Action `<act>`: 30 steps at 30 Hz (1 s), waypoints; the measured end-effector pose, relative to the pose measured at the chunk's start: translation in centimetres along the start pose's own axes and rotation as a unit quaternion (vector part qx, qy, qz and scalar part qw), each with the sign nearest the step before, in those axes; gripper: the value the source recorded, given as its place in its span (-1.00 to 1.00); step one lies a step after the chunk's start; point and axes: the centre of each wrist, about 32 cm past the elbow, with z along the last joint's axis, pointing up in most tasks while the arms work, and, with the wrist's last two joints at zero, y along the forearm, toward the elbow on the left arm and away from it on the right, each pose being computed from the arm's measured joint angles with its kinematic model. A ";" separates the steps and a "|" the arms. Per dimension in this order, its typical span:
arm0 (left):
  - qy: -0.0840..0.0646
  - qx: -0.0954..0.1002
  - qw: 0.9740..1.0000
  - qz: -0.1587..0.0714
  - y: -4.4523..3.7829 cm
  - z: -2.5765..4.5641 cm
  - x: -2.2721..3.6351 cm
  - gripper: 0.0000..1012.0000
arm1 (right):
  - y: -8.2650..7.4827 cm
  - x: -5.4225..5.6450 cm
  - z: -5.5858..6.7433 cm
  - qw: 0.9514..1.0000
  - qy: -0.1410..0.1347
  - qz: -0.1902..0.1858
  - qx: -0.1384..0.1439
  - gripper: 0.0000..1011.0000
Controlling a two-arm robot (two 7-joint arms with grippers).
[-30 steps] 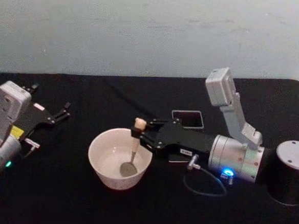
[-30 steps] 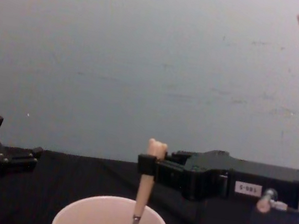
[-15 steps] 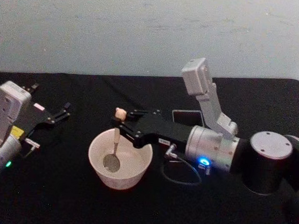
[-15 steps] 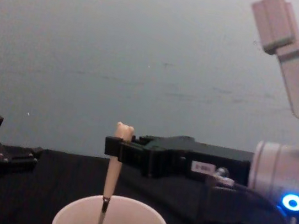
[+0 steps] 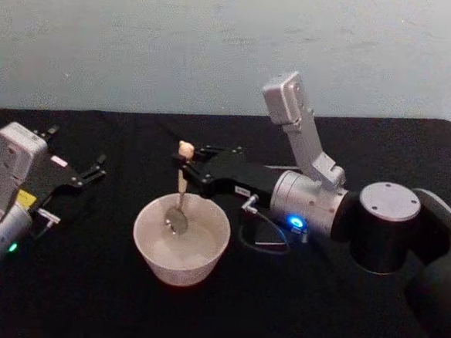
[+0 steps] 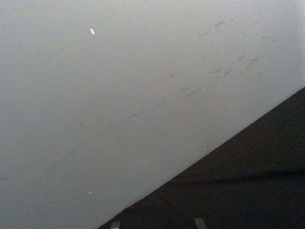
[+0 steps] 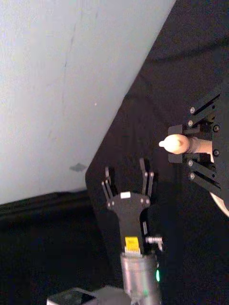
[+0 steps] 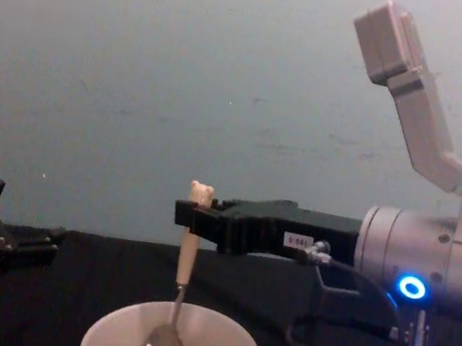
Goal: Pick up the stirring spoon with one hand, stir inside the cup, then place it back in its original position.
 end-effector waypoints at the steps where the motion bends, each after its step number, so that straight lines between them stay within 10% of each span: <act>1: 0.000 0.000 1.000 0.000 0.00 0.00 0.00 0.98 | -0.1 0.1 0.0 1.000 -0.001 -0.002 0.000 -0.58; 14: 0.000 0.000 1.000 0.000 0.00 0.00 0.00 0.98 | -2.7 0.9 -0.5 1.000 -0.017 -0.002 -0.012 -0.58; 30: 0.000 0.000 1.000 0.000 0.00 0.00 0.00 0.98 | -3.8 -0.9 -0.6 0.998 -0.007 0.053 -0.022 -0.58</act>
